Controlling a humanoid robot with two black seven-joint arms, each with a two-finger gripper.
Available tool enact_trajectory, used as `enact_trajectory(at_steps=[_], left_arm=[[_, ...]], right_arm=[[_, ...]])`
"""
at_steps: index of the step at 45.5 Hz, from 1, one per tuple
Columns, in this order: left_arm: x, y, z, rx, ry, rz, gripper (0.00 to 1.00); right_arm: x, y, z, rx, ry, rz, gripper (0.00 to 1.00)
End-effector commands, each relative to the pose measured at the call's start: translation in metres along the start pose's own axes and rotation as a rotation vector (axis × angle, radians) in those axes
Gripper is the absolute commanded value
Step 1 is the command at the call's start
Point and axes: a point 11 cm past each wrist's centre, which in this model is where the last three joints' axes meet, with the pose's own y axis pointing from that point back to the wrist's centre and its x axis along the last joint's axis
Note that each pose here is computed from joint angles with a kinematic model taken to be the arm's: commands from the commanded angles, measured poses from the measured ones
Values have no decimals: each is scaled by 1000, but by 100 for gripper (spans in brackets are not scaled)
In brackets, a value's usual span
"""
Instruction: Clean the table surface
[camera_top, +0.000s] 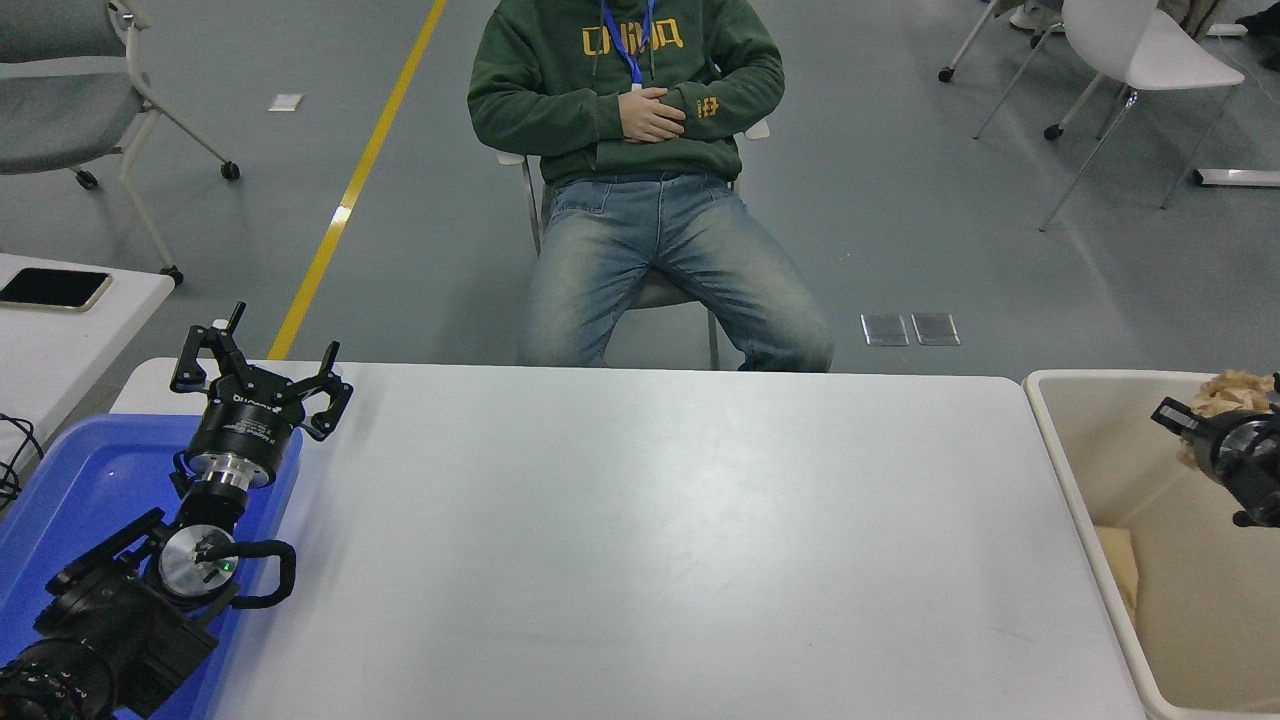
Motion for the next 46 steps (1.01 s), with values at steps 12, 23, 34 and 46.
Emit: enact_trajectory(at_steps=[12,23,34,46], left_arm=[[0,0,0,0,-1,1,100],[0,0,0,0,0,0,100],[0,0,0,0,-1,1,100],[0,0,0,0,-1,1,100]], right_arm=[[1,0,8,-22,-22,28,100],[20,1,14,-39,-56,78,100],[20,1,15,-39,-73,78,100],[26,1,7,-20,-154,85,100]])
